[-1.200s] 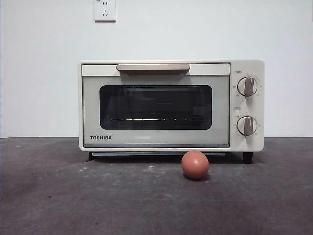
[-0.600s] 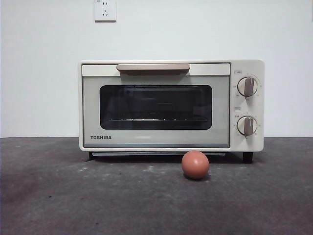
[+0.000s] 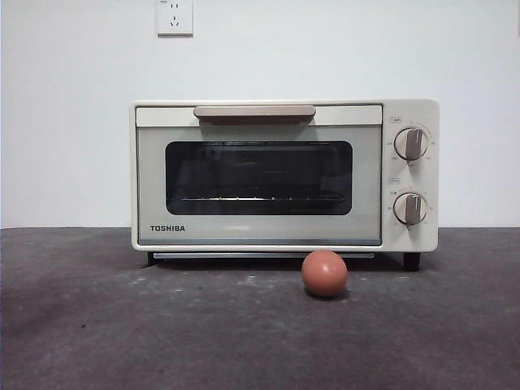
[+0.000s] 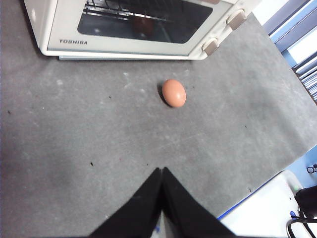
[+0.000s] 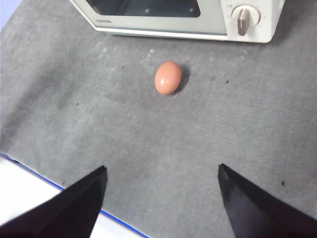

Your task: Eggoven

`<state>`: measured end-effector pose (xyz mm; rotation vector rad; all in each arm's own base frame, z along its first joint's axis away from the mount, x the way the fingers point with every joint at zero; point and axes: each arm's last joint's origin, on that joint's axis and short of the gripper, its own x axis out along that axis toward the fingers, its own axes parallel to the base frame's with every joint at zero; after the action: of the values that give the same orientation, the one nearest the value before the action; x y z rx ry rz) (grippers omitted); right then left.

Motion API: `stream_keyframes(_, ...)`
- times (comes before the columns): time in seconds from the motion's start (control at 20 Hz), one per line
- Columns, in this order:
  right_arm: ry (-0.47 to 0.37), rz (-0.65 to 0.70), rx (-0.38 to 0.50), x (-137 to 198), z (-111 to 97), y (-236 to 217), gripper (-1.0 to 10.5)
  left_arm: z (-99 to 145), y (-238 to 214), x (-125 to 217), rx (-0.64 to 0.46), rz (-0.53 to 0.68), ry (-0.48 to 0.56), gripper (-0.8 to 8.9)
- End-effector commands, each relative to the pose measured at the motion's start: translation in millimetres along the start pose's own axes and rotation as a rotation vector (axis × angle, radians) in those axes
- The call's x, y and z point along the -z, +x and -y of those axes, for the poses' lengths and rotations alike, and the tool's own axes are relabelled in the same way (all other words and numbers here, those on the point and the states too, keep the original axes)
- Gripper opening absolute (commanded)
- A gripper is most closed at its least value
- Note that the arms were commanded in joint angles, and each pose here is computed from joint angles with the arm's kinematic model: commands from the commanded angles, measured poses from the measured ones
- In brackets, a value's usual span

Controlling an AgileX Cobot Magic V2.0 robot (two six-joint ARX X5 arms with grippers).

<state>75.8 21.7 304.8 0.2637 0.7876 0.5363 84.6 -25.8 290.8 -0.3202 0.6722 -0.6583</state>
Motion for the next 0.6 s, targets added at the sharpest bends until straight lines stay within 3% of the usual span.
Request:
stream_keyframes(0.05, 0.04, -0.002, -0.018, -11.3, 1.2, 6.2, 3.7, 2.9, -2.3, -4.6, 0.01, 0.019, 0.033, 0.06)
stream_keyframes(0.6, 0.077, -0.114, -0.053, -47.9, 3.7, 72.7, 3.7, 2.9, -2.3, -4.6, 0.01, 0.02, 0.033, 0.06)
